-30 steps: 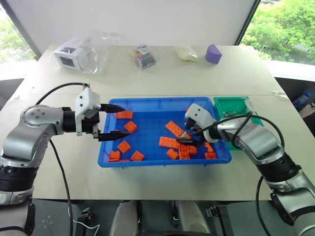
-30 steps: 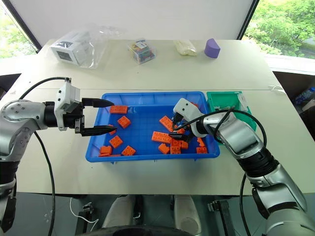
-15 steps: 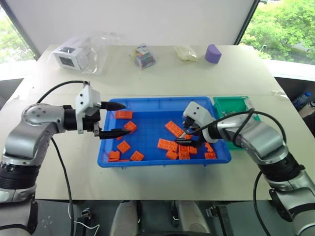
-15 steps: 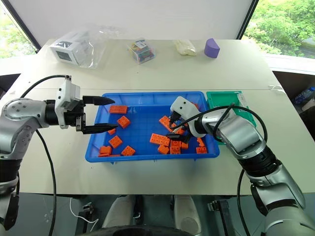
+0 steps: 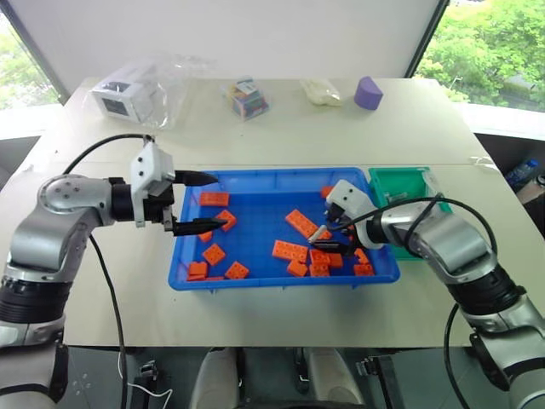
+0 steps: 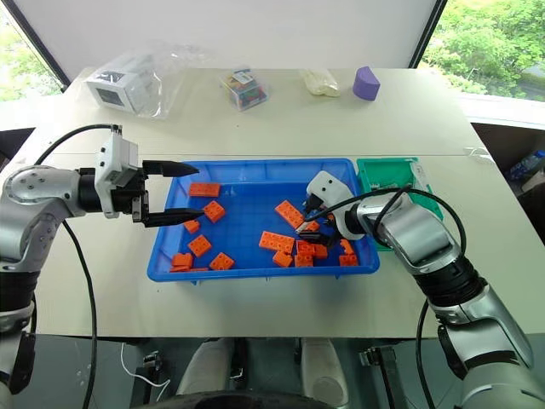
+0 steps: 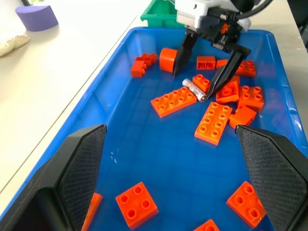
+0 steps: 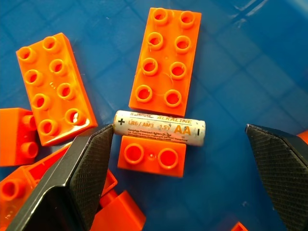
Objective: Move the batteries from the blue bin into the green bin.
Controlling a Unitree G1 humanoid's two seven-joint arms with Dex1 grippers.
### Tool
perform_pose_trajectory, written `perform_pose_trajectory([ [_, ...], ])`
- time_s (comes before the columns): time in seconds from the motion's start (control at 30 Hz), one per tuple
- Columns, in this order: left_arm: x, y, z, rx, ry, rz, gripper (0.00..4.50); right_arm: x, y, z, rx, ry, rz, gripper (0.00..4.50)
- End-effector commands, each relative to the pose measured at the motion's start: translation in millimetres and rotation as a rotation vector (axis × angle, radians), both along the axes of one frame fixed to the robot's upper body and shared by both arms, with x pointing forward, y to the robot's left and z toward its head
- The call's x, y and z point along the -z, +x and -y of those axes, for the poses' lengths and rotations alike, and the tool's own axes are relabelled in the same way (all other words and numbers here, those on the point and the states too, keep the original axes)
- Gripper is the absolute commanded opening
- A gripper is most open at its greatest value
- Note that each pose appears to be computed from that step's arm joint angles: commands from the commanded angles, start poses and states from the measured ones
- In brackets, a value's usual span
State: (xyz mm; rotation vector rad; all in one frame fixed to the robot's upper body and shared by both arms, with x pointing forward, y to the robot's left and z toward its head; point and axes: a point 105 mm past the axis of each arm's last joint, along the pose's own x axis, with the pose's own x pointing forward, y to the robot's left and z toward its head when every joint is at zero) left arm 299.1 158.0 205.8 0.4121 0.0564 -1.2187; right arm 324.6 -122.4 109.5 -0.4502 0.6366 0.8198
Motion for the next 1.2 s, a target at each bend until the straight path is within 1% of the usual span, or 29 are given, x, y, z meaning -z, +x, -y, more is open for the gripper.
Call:
perform_pose_trajectory([
  [0.03,-7.7,-0.5,3.0,0.016,0.003,0.037,4.50,3.4,2.2,-2.8,-0.008,-0.011,0.015,4.49],
  [0.1,-8.0,0.1,2.8,0.016,0.005,0.037,4.50,5.2,3.5,-5.6,-0.017,-0.016,0.019,4.49],
  [0.17,-8.5,0.9,2.6,0.015,0.006,0.038,4.50,3.9,2.6,-9.8,-0.034,-0.008,0.020,3.96],
  [0.2,-8.8,1.3,2.6,0.014,0.006,0.039,4.50,2.9,1.5,-11.3,-0.041,-0.002,0.019,3.60],
  [0.27,-9.1,1.5,2.8,0.013,0.005,0.041,4.50,1.9,-0.1,-12.3,-0.050,0.001,0.017,2.60],
  [0.3,-9.0,1.4,2.8,0.012,0.004,0.041,4.50,1.5,-0.4,-12.3,-0.050,0.001,0.017,2.21],
  [0.37,-8.7,0.9,3.0,0.012,0.003,0.041,4.50,0.6,-0.6,-11.9,-0.049,-0.001,0.018,2.21],
  [0.47,-7.6,0.1,2.7,0.009,0.001,0.041,4.50,-7.7,-0.1,-12.8,-0.047,0.015,0.032,2.21],
  [0.67,-6.7,1.5,3.4,0.008,-0.005,0.044,4.50,-45.2,8.0,-8.7,-0.040,0.056,0.119,2.21],
  [0.87,-7.3,4.2,6.9,0.016,-0.011,0.049,4.50,-73.3,8.3,6.4,-0.003,0.093,0.159,2.21],
  [0.97,-7.1,4.3,7.5,0.022,-0.012,0.049,4.50,-89.9,6.2,22.7,0.026,0.106,0.190,2.21],
  [1.1,-5.6,5.1,7.4,0.032,-0.008,0.045,4.50,-124.4,4.0,80.7,0.182,0.096,0.252,2.21],
  [1.2,-4.3,5.8,7.8,0.040,-0.009,0.037,4.50,-130.8,0.9,108.9,0.267,0.079,0.259,2.21],
])
